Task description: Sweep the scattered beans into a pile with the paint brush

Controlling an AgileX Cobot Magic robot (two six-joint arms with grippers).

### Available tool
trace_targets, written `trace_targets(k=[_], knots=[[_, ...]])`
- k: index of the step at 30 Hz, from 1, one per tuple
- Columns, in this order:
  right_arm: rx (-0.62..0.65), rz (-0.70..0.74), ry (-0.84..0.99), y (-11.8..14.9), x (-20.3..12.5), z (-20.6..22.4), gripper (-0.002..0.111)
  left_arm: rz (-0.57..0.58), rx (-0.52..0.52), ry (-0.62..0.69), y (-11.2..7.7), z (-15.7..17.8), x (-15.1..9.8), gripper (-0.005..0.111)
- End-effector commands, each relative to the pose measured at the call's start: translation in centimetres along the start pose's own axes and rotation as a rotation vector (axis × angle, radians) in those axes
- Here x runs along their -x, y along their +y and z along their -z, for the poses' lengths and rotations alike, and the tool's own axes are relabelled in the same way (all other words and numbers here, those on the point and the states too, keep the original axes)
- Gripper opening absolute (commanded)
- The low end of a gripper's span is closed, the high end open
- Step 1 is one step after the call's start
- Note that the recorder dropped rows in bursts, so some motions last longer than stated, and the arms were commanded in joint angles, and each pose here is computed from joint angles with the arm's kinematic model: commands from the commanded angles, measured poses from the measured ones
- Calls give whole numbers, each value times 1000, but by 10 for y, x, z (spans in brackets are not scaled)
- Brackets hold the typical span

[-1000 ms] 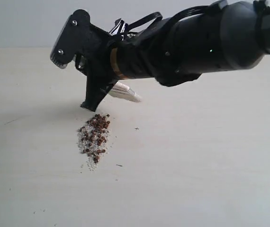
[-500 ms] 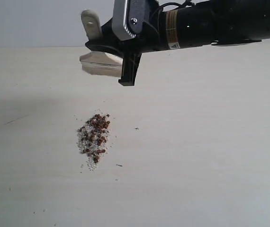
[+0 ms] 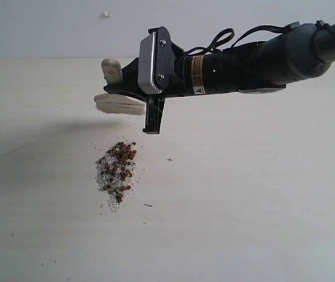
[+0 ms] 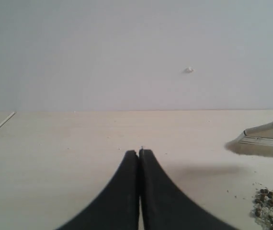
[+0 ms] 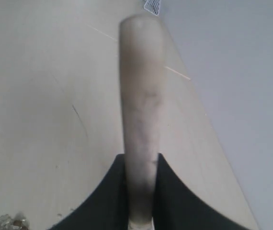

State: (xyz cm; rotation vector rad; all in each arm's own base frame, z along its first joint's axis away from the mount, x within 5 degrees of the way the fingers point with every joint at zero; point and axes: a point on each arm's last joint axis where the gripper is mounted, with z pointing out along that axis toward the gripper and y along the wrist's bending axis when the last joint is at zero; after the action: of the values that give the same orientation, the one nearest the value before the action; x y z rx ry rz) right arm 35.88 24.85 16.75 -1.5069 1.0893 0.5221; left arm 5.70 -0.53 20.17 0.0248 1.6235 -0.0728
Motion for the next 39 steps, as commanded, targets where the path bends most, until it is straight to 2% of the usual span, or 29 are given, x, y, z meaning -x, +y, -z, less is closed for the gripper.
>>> trace_targets(k=[1,5,21,32,34,39], knots=[[-29,-44,29,-6,-10,-4,0,8,-5,-3,0,0,-1,0],[-37,-205,77,-5,-17,-5,0,8,-5,-3,0,0,-1,0],[224,-369,80,19,-11,-5,0,8,-5,-3,0,0,-1,0],[356,-396,73,28,-2,1,0,8,-5,-3,0,0,-1,0],[358,-391,61,27,1,2,0,8,-5,-3,0,0,-1,0],[291,-266,73,13,18,9,0,8,-5,-3,0,0,-1,0]])
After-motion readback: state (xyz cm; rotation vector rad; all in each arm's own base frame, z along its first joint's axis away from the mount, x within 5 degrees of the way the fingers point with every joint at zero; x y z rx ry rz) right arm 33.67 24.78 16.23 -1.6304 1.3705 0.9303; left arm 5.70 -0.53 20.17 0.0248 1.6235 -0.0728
